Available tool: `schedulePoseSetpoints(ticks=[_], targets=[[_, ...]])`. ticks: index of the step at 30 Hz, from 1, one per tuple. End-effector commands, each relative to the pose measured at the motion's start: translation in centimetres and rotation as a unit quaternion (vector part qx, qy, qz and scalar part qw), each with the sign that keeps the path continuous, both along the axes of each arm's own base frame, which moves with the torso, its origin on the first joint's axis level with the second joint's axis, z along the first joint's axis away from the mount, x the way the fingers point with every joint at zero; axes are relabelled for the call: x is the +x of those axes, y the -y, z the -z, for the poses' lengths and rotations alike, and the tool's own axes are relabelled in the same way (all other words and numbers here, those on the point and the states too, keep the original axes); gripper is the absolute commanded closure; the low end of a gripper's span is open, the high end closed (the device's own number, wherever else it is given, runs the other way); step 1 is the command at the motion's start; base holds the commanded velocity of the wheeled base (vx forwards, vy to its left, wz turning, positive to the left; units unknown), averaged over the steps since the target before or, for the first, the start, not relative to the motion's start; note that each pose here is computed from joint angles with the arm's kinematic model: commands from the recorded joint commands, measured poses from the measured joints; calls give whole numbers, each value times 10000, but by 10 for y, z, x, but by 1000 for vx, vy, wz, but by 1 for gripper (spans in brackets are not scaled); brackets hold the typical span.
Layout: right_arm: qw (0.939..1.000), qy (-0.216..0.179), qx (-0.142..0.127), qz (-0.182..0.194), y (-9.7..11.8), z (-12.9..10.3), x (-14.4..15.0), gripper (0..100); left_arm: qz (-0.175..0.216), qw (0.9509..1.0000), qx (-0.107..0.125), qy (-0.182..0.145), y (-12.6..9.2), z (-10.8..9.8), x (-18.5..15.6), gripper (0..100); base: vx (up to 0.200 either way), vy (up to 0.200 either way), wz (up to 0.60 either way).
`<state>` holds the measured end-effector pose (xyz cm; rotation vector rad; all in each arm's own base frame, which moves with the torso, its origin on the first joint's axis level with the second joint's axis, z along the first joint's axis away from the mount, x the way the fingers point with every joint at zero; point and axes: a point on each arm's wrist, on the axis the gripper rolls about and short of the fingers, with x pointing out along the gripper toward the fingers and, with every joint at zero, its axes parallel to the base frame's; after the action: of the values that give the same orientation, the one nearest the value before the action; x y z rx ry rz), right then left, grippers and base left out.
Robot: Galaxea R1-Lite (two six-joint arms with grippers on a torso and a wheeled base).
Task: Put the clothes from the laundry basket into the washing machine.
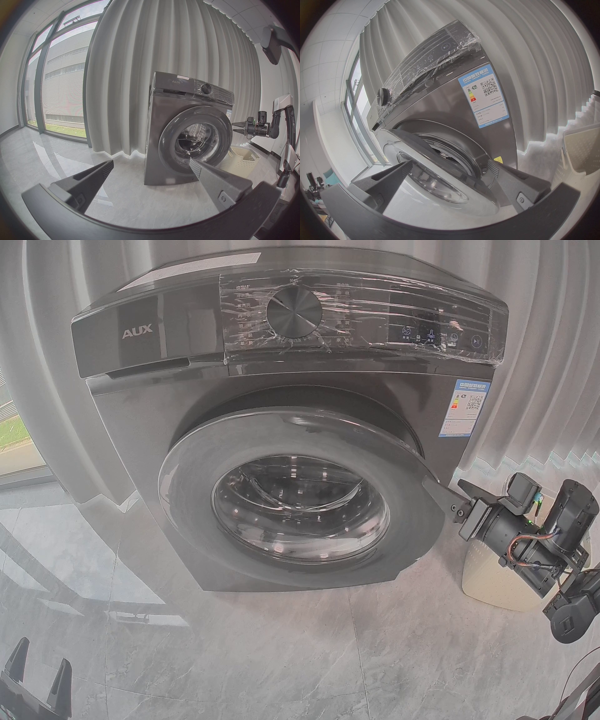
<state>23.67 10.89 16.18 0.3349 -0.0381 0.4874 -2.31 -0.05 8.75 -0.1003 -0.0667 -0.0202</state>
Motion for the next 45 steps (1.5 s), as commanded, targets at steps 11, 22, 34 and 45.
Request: schedulePoseSetpoints(ticks=[11, 22, 34, 45], targets=[[9952, 741, 54, -639, 9, -34, -33, 0, 0, 10000, -1, -9, 0, 5, 0, 0, 0, 0, 0], [9903, -176, -350, -1332, -8, 4, -43, 0, 0, 10000, -1, -9, 0, 5, 0, 0, 0, 0, 0], [9984, -336, -298, -332, -11, 11, -8, 0, 0, 10000, -1, -9, 0, 5, 0, 0, 0, 0, 0], [9995, -255, -162, 93, -7, 6, 5, 0, 0, 10000, -1, -9, 0, 5, 0, 0, 0, 0, 0]])
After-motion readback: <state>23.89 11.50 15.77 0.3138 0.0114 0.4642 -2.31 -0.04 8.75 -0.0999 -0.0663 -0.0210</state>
